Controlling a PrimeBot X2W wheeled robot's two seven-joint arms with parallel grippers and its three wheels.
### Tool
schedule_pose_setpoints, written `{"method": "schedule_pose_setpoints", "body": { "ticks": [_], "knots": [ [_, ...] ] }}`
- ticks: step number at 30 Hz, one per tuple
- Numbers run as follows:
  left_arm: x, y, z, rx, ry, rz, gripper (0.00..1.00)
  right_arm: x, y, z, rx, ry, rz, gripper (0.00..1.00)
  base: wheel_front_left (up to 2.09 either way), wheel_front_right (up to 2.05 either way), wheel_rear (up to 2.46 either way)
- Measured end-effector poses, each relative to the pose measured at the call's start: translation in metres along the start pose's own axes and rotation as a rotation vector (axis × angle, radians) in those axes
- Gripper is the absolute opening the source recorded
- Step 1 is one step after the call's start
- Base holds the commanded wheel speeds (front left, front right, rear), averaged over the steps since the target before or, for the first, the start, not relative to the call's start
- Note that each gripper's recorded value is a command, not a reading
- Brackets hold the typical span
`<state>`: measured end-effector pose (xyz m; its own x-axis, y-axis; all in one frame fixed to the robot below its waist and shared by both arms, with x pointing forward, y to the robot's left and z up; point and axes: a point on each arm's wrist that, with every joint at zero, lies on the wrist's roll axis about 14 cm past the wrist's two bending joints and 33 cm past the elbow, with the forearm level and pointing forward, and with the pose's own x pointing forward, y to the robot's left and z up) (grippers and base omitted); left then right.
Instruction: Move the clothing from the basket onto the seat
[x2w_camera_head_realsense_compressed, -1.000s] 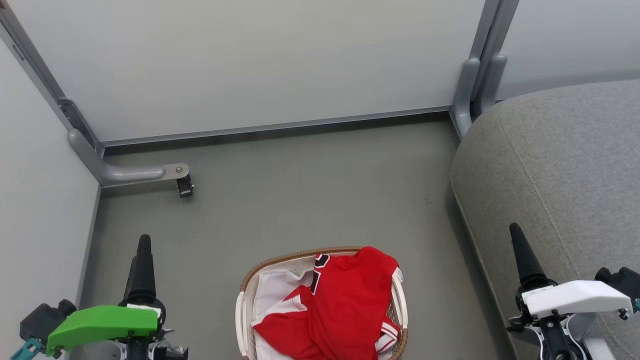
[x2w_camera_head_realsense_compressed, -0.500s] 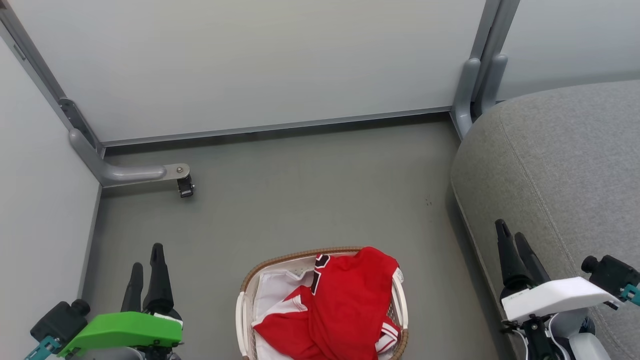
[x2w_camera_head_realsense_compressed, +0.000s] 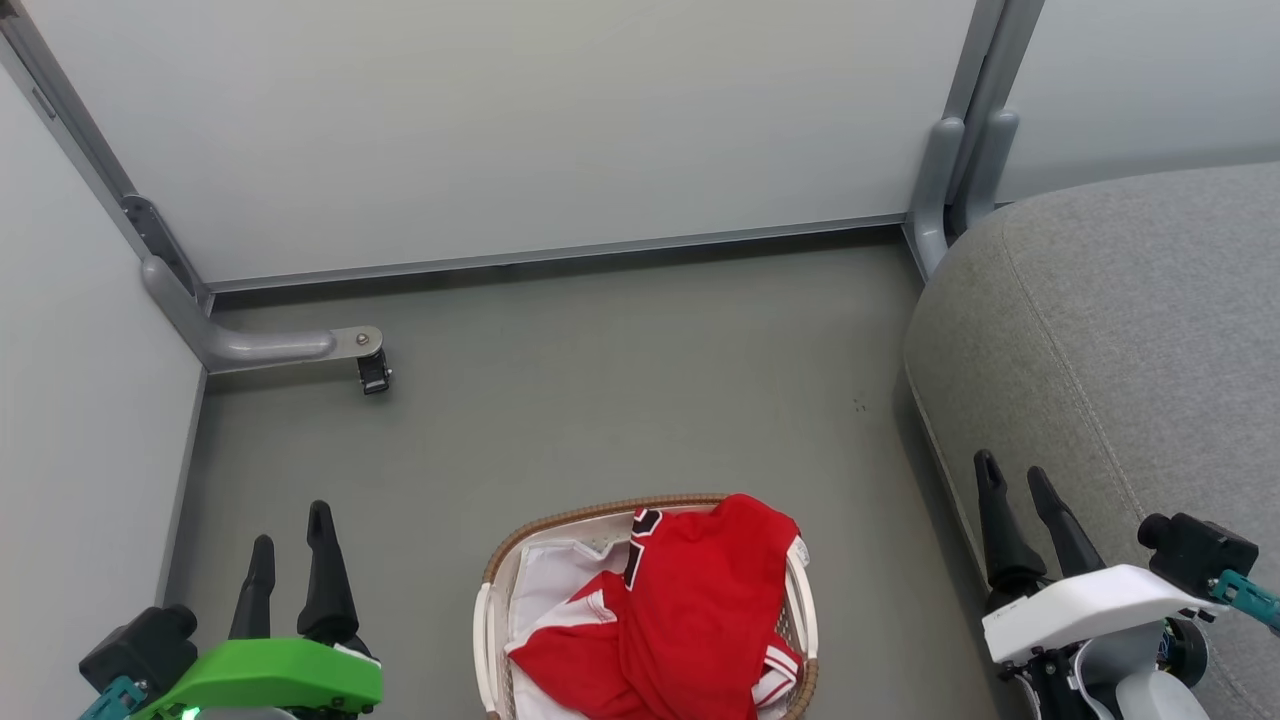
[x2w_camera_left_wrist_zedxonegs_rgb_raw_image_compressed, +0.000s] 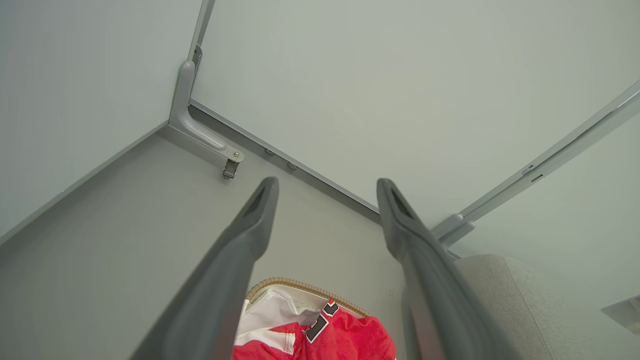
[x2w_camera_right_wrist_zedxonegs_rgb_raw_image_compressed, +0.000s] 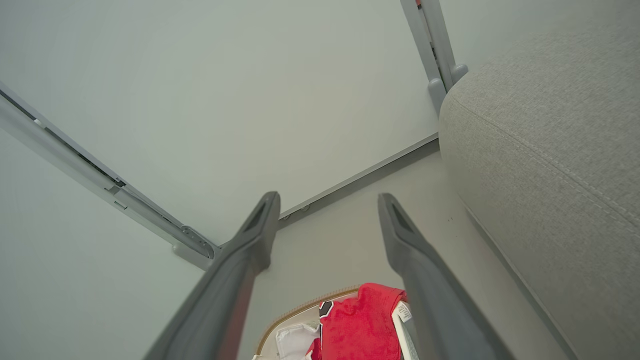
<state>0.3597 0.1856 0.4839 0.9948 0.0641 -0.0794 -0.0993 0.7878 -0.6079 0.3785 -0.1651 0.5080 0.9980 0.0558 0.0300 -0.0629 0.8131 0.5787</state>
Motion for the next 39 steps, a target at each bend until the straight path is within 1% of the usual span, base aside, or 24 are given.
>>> {"method": "schedule_pose_setpoints", "body": {
  "ticks": [7,19,39],
  "knots": [
    [-0.003,0.001,-0.002,0.091,-0.003,0.000,1.00,-0.001,0.001,-0.003,-0.088,0.004,0.010,1.00,0.00,0.00,0.00],
    [-0.007,0.005,-0.006,0.213,-0.007,0.002,1.00,-0.001,0.005,-0.004,-0.219,-0.001,0.036,1.00,0.00,0.00,0.00],
    [-0.012,0.010,-0.013,0.362,-0.008,0.000,1.00,-0.002,0.015,-0.013,-0.403,0.007,0.092,1.00,0.00,0.00,0.00]
  ]
}}
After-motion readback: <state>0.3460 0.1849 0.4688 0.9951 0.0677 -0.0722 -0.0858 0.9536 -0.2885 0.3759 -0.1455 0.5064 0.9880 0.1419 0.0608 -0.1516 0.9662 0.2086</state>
